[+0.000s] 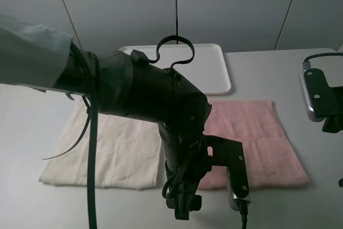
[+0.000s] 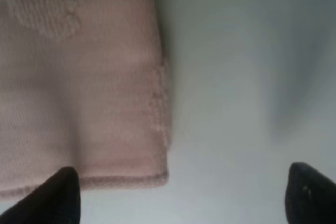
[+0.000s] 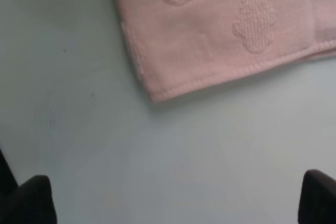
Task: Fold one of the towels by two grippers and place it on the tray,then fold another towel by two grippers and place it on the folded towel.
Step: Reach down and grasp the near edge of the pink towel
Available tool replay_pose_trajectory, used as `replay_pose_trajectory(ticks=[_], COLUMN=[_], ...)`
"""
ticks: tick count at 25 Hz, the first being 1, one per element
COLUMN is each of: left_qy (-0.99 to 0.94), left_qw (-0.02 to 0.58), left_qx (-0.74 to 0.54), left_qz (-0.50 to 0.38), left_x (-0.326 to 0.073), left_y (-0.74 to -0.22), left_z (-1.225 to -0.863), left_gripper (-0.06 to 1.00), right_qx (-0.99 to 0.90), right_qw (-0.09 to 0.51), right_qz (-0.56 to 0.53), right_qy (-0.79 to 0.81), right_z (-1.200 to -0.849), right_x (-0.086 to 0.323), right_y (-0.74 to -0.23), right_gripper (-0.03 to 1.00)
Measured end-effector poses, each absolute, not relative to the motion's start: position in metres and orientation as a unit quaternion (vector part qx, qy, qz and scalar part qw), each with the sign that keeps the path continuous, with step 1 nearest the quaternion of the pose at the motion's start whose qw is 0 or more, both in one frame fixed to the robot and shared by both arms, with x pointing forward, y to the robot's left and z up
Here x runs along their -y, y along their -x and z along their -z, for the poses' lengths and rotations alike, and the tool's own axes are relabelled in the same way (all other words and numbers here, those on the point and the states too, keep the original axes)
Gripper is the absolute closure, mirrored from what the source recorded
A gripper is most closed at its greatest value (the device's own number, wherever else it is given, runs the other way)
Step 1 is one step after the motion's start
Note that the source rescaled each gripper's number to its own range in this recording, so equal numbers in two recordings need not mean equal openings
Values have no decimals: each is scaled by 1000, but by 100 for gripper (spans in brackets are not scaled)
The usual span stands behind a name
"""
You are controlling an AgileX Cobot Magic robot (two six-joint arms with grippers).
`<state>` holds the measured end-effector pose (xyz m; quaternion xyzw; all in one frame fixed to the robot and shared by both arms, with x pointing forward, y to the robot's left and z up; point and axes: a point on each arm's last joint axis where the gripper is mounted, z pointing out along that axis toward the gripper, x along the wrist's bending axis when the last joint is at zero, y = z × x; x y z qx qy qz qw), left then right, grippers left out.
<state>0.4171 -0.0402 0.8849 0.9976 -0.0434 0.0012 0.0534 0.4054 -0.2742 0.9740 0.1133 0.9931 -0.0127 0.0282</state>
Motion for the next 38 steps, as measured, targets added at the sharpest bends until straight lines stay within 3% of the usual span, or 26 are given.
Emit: replay_pose_trajectory(ticks=[14, 28, 38], left_qy=[-998, -998, -998], left_qw=[45, 45, 44], left_qx=[53, 52, 52], left_qz=[-3, -3, -4], left_x=[44, 45, 45], left_y=[-416, -416, -416], left_z=[-869, -868, -868], left_gripper=[-6, -6, -6], right_qx=[-997, -999, -1000], right_qw=[-8, 27, -8], right_qz=[27, 0, 4], right_qy=[-70, -32, -22], right_z=[-952, -927, -906], right_x=[277, 276, 273], right_y=[-390, -380, -389], right_gripper=[-3, -3, -3])
